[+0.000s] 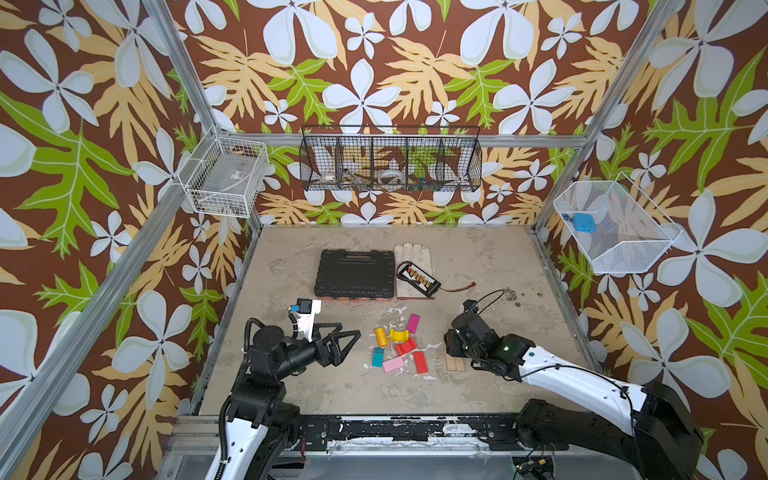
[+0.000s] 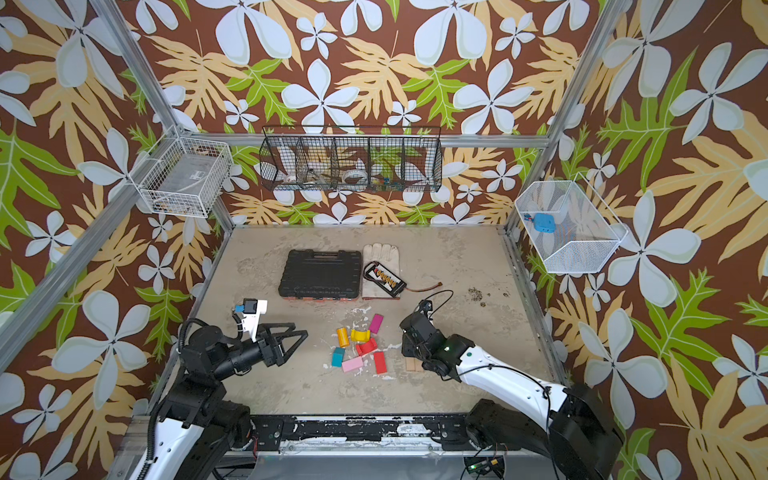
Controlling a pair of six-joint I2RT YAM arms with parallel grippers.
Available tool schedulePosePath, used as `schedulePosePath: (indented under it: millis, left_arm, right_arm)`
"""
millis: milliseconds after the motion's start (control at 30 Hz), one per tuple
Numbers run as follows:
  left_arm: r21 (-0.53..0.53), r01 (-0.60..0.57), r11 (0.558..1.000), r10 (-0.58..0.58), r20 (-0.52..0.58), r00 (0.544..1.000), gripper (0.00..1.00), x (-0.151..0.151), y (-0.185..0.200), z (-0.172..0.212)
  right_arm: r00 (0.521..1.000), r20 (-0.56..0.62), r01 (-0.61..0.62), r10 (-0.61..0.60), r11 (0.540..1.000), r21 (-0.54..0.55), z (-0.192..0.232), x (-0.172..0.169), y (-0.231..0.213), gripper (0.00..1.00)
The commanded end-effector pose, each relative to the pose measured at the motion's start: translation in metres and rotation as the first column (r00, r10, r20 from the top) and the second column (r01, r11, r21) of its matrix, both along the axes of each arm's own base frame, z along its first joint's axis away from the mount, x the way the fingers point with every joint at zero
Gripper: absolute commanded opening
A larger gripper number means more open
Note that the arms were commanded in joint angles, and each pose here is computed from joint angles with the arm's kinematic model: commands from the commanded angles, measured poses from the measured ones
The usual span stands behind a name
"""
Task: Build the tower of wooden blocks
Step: 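Carry the yellow block toward the robot above the two wooden blocks, then lower the yellow block onto the two wooden blocks with the right gripper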
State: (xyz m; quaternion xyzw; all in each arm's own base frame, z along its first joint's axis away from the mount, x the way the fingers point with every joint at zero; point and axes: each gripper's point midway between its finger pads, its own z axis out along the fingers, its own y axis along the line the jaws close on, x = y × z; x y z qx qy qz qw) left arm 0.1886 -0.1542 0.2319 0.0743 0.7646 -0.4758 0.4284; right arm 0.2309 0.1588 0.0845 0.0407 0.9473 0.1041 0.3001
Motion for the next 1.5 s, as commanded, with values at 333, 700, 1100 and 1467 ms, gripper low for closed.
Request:
schedulePosePath:
  millis: [333, 700, 1100, 1467]
  left_arm:
    - [-0.007, 0.014, 1.000, -0.014, 0.022, 1.000, 1.00, -0.001, -0.002, 0.004]
    - [-0.007, 0.008, 1.000, -0.008, 0.024, 1.000, 1.00, -0.001, -0.001, 0.004]
    - [-0.009, 0.009, 1.000, -0.009, 0.028, 1.000, 1.00, -0.001, -0.001, 0.005]
    - [-0.009, 0.011, 1.000, -0.010, 0.028, 1.000, 1.00, -0.002, -0.001, 0.005]
  right_arm:
    - [0.991, -0.041, 0.126, -0.124, 0.991, 0.035, -0.020, -0.026, -0.011, 0.30]
    - [0.991, -0.056, 0.122, -0.120, 0.992, 0.023, -0.029, -0.032, -0.007, 0.32]
    - [0.992, -0.067, 0.106, -0.107, 0.994, -0.021, -0.037, -0.030, -0.004, 0.41]
    - [0.993, -0.057, 0.096, -0.103, 0.989, -0.115, -0.039, -0.023, -0.008, 0.42]
